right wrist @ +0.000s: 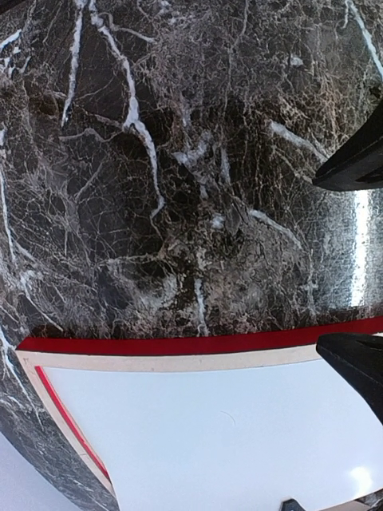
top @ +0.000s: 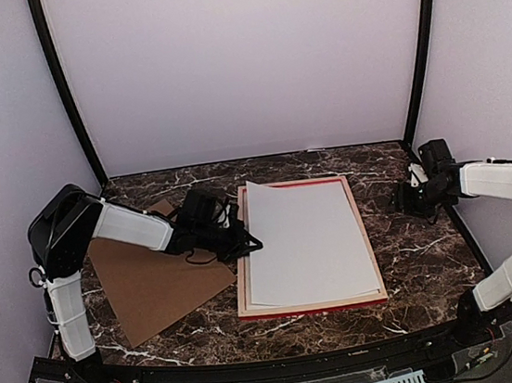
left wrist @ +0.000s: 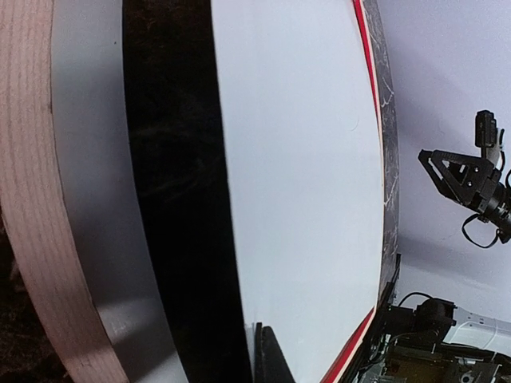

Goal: Put the photo into the frame
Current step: Place the photo on the mat board.

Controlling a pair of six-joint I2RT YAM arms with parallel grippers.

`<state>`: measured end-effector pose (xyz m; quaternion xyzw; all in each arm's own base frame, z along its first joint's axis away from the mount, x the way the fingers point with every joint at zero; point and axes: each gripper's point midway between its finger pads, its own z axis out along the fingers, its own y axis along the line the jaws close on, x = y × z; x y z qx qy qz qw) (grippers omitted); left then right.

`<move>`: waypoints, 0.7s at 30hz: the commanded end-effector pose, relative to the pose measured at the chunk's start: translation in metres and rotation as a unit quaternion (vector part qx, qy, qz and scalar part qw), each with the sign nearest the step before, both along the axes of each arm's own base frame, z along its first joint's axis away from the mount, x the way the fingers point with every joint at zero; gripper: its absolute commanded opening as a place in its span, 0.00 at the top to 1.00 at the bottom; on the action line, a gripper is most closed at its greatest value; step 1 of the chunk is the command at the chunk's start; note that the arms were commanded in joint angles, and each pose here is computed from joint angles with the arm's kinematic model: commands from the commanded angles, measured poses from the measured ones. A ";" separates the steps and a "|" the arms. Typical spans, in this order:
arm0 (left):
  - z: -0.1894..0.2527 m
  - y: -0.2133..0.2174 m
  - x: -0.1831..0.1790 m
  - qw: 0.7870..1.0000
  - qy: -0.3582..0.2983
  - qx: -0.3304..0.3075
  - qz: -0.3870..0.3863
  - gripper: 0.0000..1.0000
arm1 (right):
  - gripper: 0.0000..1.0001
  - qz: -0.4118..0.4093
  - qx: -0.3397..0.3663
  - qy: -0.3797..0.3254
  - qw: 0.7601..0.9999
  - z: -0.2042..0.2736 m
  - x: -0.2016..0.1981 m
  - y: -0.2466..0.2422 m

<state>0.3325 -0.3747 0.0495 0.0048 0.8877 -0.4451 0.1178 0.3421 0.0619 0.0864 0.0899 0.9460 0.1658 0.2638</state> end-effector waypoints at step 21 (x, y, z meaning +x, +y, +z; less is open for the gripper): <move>0.018 0.001 0.017 0.998 -0.047 0.027 -0.015 1.00 | 0.38 0.009 0.010 -0.004 1.000 -0.007 -0.002 0.004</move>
